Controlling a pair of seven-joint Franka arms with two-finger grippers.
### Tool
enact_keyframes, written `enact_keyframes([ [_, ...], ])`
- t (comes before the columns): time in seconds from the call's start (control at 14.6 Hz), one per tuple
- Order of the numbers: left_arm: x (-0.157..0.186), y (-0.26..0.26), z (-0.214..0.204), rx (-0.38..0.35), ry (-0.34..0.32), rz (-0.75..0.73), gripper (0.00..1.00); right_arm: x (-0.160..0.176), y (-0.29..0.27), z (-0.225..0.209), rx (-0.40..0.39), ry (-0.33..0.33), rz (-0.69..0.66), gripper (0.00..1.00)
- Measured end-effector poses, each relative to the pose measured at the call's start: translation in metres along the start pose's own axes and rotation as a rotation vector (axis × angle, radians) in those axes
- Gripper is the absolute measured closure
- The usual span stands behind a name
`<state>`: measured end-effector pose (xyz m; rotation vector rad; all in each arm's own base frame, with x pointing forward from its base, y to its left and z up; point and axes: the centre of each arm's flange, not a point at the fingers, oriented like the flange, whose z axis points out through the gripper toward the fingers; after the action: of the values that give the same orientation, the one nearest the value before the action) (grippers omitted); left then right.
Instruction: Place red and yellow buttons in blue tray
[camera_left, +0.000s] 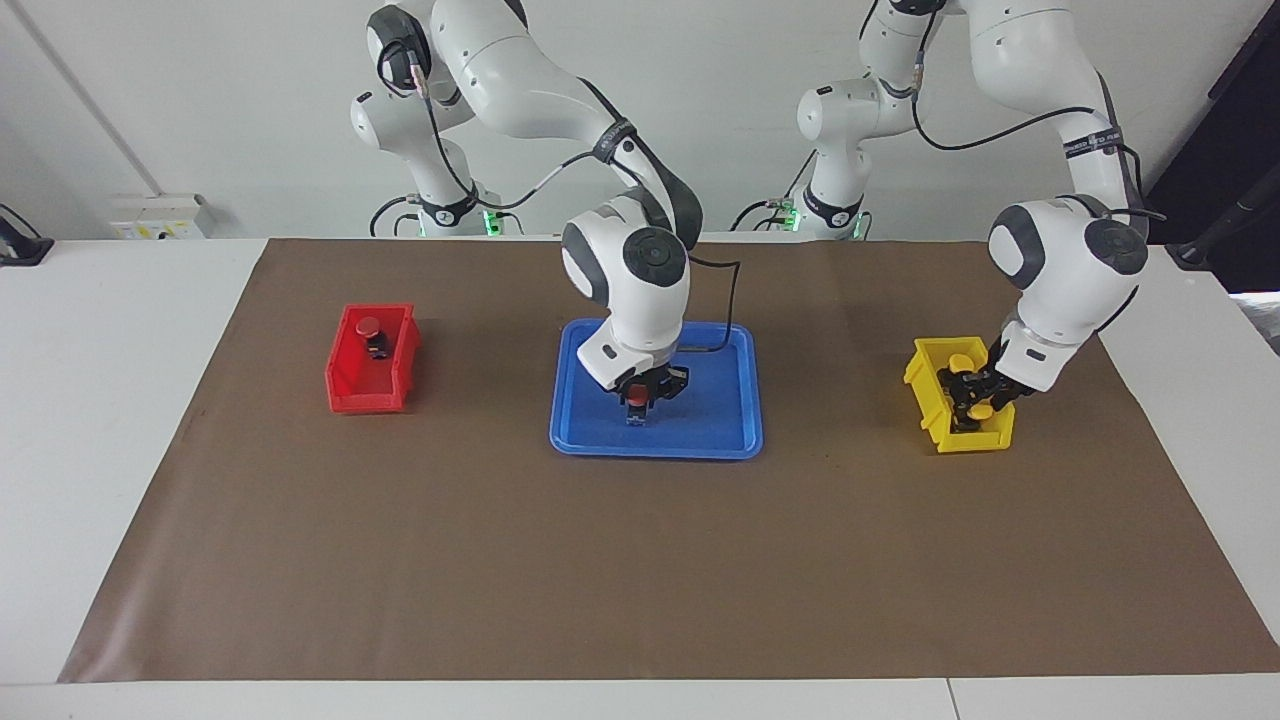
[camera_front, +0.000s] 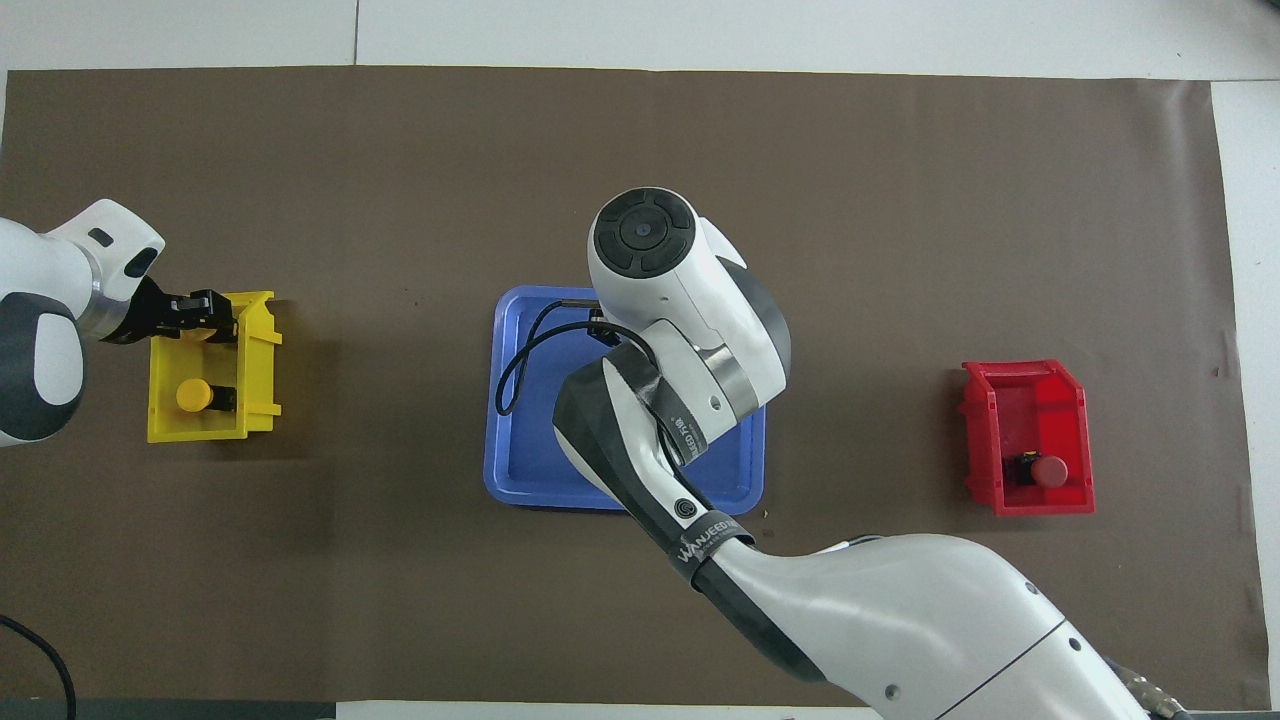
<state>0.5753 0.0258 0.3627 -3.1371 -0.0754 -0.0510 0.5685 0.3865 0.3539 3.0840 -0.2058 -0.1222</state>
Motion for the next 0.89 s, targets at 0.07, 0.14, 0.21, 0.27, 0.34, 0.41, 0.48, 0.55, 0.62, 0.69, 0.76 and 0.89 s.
enact_keyframes([
  [0.07, 0.0, 0.0, 0.0, 0.0, 0.001, 0.0, 0.57, -0.002, 0.0, 0.001, -0.003, -0.003, -0.002, 0.59],
  [0.14, 0.0, 0.0, 0.0, 0.0, 0.002, 0.001, 0.59, -0.003, 0.001, 0.003, -0.005, -0.005, -0.002, 0.59],
  [0.21, 0.0, 0.0, 0.0, 0.0, 0.003, 0.001, 0.59, -0.004, 0.002, 0.005, -0.005, -0.006, -0.002, 0.59],
  [0.27, 0.001, 0.0, -0.001, 0.0, 0.006, 0.001, 0.59, -0.005, 0.002, 0.007, -0.002, -0.002, -0.002, 0.59],
  [0.34, 0.004, 0.0, -0.005, 0.0, 0.015, 0.0, 0.59, -0.005, 0.002, 0.009, 0.002, 0.003, -0.002, 0.58],
  [0.41, 0.007, 0.0, -0.013, 0.0, 0.02, 0.0, 0.59, -0.005, 0.002, 0.009, 0.006, 0.008, -0.002, 0.52],
  [0.48, 0.013, -0.001, -0.027, 0.001, 0.014, -0.001, 0.59, -0.004, 0.002, 0.008, 0.009, 0.011, -0.002, 0.52],
  [0.55, 0.02, -0.001, -0.05, 0.001, 0.003, -0.001, 0.59, -0.004, 0.002, 0.006, 0.011, 0.014, -0.001, 0.48],
  [0.62, 0.027, -0.001, -0.08, 0.002, -0.004, -0.001, 0.59, -0.004, 0.003, 0.004, 0.016, 0.02, -0.001, 0.4],
  [0.69, 0.033, 0.001, -0.116, 0.002, -0.006, -0.001, 0.59, -0.003, 0.003, -0.001, 0.023, 0.029, 0.001, 0.4],
  [0.76, 0.036, 0.005, -0.147, 0.002, -0.003, -0.012, 0.59, 0.0, 0.005, -0.008, 0.032, 0.041, 0.004, 0.37],
  [0.89, 0.036, 0.039, -0.182, -0.003, 0.017, -0.077, 0.59, 0.013, 0.018, -0.035, 0.055, 0.077, 0.016, 0.33],
])
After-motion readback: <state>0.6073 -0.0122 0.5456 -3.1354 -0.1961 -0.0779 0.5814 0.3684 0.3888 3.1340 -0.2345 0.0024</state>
